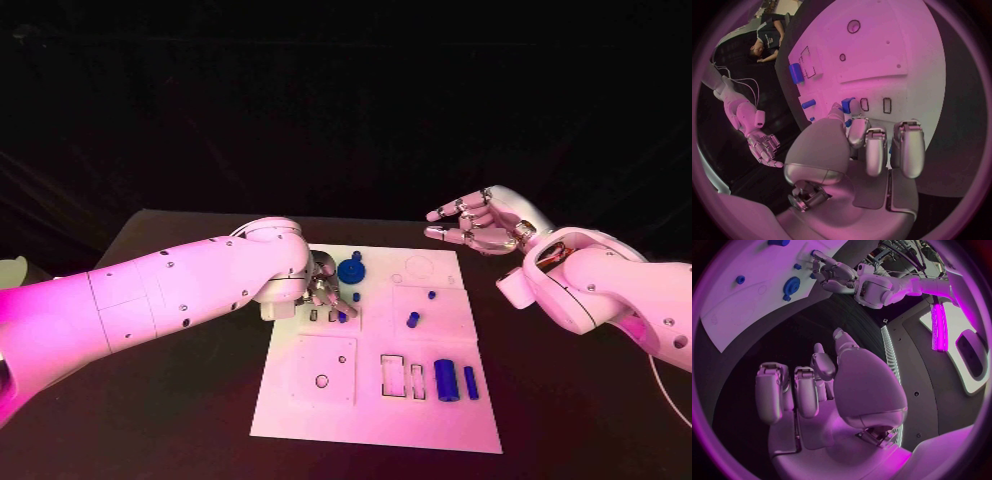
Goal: Assemble the parts on the task board
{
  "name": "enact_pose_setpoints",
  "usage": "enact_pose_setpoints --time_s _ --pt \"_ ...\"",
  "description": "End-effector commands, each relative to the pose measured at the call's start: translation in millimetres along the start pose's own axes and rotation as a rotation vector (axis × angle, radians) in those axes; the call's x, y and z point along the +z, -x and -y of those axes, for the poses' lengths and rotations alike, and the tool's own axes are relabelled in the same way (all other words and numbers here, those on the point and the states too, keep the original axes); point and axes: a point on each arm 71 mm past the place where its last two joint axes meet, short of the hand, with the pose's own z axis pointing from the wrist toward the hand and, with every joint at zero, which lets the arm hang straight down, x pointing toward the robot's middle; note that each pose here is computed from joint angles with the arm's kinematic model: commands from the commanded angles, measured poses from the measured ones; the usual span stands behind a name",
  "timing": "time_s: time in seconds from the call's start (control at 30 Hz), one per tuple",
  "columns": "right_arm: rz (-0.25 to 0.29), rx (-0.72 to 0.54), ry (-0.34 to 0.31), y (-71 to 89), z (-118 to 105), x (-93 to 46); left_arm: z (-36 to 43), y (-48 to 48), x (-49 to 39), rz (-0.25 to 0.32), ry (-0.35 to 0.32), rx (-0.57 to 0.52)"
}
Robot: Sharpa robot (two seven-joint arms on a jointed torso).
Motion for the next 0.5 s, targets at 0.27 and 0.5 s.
enact_pose_setpoints --time_s 0.27,0.5 --pt "-0.02 -0.006 0.003 -2.3 -0.3 0.3 -2.3 -1.1 -0.1 -0.007 0.057 0.011" --pt "-0.023 -0.005 0.002 -2.9 -0.1 0.3 -2.7 -0.9 -0.7 -0.001 0.051 -0.007"
